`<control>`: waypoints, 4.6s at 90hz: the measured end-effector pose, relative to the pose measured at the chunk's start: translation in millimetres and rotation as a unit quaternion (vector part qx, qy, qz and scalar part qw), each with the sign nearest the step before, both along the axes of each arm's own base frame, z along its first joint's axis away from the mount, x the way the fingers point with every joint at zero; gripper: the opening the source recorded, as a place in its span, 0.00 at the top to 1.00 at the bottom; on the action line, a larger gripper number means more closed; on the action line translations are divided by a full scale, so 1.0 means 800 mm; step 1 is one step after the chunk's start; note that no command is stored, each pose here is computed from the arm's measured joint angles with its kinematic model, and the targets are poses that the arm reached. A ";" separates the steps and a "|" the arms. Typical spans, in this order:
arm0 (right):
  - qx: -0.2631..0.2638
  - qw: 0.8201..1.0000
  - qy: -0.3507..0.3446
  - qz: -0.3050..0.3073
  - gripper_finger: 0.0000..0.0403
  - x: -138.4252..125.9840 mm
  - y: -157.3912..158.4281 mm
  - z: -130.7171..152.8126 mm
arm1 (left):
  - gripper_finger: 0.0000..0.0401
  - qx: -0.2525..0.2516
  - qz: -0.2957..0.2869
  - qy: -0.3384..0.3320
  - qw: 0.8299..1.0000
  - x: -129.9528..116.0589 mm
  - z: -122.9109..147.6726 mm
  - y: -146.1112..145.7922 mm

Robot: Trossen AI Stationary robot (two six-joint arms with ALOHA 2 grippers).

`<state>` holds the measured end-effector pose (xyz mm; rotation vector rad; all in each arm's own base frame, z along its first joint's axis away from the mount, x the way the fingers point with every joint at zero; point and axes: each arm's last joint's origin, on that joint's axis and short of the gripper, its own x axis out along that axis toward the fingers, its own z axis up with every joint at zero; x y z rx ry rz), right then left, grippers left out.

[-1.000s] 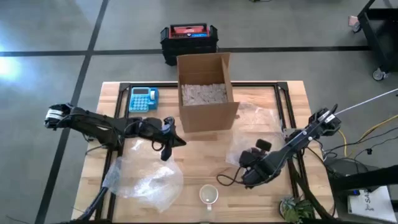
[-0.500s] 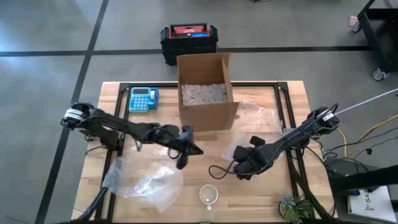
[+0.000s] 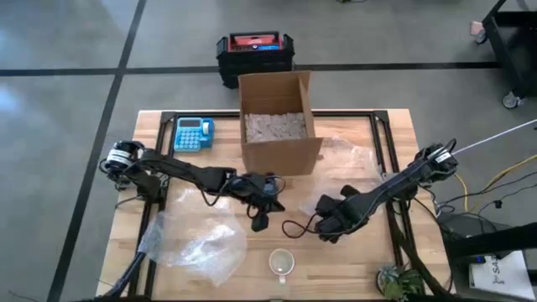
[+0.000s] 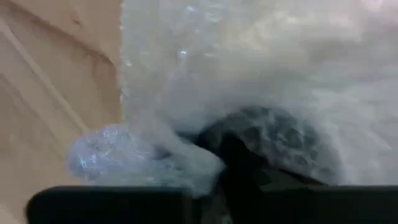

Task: Wrap mug
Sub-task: Wrap the purple mug using the right bubble wrap

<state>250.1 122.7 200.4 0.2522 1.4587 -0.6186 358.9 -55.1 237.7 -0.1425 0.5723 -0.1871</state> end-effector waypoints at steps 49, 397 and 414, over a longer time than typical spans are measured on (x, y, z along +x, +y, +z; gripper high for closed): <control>0.001 0.997 -0.026 -0.069 0.56 -0.051 -0.033 0.055 | 1.00 0.002 -0.020 0.014 1.000 -0.004 -0.006 -0.003; 0.147 0.976 -0.125 -0.101 1.00 -0.046 -0.054 -0.035 | 1.00 0.013 -0.044 0.028 0.999 0.012 -0.040 -0.008; 0.178 0.964 -0.169 -0.099 1.00 -0.025 -0.044 -0.036 | 1.00 0.000 -0.057 0.030 0.998 0.011 -0.039 -0.010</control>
